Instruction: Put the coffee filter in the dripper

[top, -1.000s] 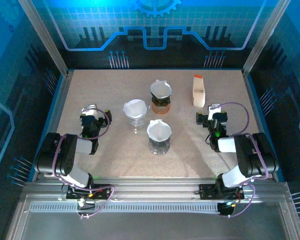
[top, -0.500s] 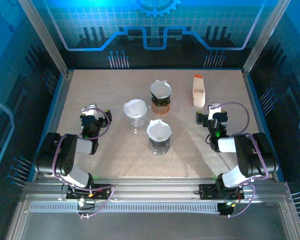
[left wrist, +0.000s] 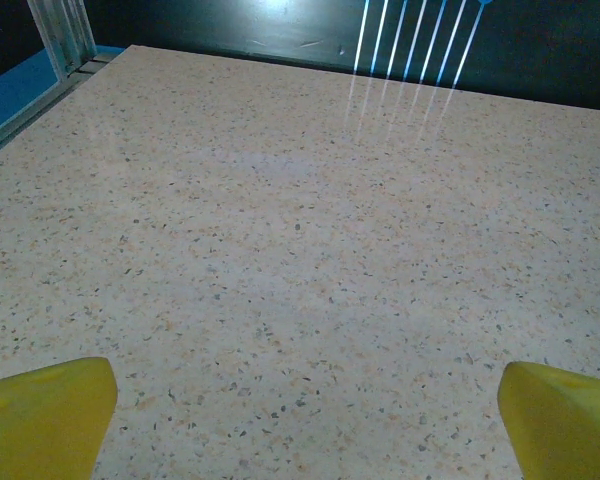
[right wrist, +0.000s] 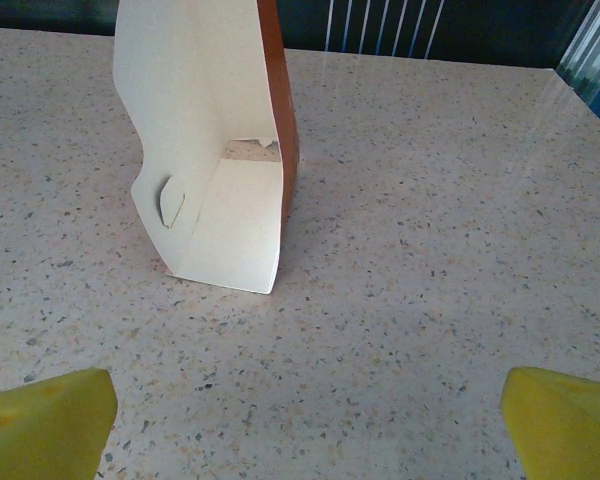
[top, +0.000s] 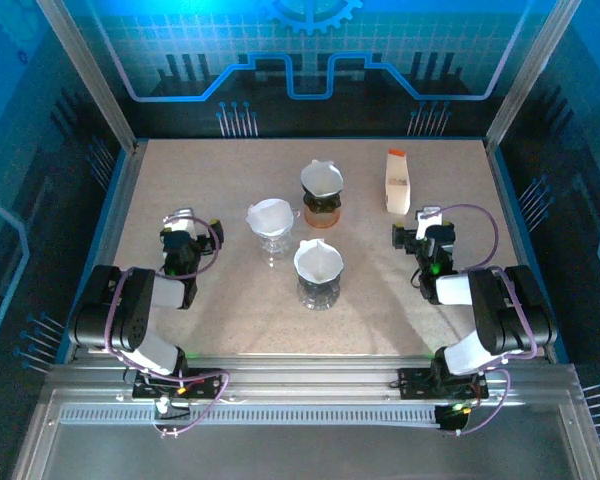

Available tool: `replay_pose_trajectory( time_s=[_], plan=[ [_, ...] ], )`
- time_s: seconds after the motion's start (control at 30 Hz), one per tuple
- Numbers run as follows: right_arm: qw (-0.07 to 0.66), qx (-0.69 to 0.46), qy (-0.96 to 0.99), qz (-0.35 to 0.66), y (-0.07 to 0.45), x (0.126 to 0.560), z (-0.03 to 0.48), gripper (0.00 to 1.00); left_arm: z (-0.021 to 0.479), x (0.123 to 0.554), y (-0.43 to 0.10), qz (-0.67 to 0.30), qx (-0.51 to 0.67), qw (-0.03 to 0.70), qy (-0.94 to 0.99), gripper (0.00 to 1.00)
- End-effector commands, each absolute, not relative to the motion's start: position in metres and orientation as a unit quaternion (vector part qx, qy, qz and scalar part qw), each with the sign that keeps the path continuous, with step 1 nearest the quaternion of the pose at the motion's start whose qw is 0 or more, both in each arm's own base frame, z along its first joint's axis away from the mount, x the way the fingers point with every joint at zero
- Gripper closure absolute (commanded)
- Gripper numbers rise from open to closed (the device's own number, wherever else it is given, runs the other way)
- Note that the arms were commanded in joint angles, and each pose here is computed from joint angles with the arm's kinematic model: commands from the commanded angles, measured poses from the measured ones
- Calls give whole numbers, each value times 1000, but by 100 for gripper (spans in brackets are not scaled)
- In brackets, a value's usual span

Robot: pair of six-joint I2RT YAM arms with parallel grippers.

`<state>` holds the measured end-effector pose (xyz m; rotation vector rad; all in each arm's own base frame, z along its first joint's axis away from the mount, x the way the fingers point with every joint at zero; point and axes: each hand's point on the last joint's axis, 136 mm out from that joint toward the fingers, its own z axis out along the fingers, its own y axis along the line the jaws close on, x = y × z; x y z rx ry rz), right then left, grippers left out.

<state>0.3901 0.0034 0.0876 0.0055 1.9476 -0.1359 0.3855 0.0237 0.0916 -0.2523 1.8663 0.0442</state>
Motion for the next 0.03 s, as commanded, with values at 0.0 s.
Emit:
replay_pose_trajectory(
  time_s=[0.0],
  plan=[
    [581,-8,811,-60,9,396,100,0,98,391,23,19,-99,595,798,1]
  ],
)
